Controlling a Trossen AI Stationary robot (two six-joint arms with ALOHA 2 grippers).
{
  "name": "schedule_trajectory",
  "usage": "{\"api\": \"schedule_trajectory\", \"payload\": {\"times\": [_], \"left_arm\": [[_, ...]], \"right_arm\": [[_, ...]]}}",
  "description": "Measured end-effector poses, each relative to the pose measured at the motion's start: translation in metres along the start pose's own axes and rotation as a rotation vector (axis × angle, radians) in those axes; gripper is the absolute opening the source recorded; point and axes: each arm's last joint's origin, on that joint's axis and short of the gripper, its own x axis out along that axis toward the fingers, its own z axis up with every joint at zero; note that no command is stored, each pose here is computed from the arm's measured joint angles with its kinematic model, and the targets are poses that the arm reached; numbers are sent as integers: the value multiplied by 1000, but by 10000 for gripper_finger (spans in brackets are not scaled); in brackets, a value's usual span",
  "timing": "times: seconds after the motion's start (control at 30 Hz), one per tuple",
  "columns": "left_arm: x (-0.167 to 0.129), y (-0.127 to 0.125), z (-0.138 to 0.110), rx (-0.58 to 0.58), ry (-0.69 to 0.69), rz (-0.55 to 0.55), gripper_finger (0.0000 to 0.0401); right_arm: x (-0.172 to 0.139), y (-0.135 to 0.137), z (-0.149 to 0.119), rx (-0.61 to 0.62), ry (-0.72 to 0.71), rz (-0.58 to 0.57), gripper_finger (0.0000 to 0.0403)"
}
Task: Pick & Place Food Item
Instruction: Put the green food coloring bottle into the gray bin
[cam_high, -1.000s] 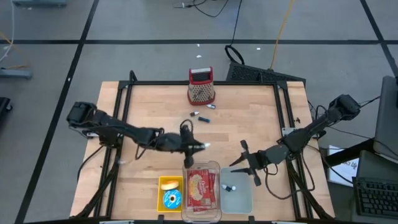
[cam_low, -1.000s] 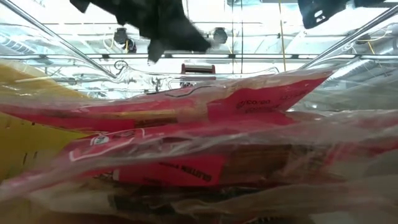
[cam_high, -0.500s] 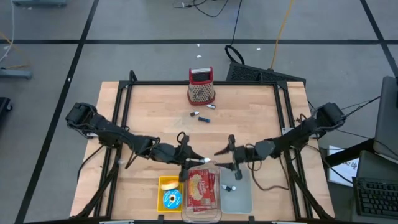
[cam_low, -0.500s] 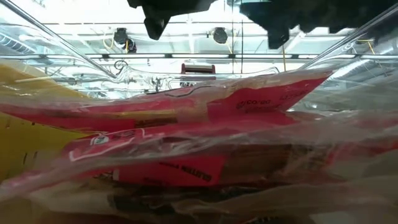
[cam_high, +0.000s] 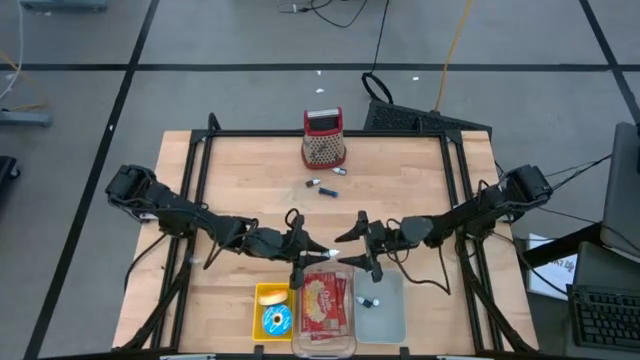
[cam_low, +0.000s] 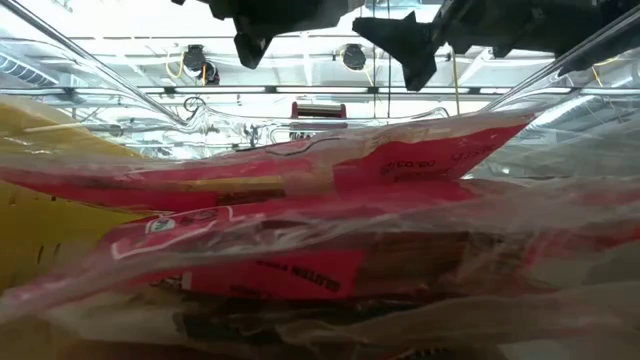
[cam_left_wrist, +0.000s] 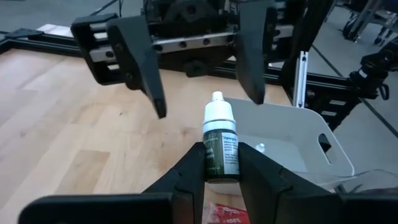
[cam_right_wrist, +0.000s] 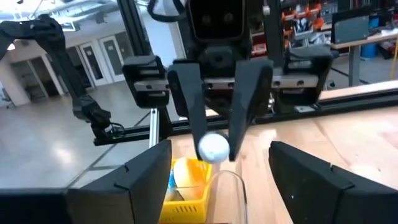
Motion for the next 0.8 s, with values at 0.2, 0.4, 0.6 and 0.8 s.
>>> {"api": "schedule_trajectory", "payload": {"times": [0.2, 0.4, 0.6, 0.8], "left_arm": [[1, 0, 1, -7, -18, 4, 81], [13, 1, -4, -13, -53, -1, 81], [16, 9, -4, -43, -48, 23, 81], [16, 9, -4, -44, -48, 25, 81]], "right_arm": [[0, 0, 0, -15, 2, 0, 241], [0, 0, 0, -15, 5, -1, 228], [0, 0, -1, -16, 13, -3, 217], [0, -1, -4, -23, 42, -10, 192]]}}
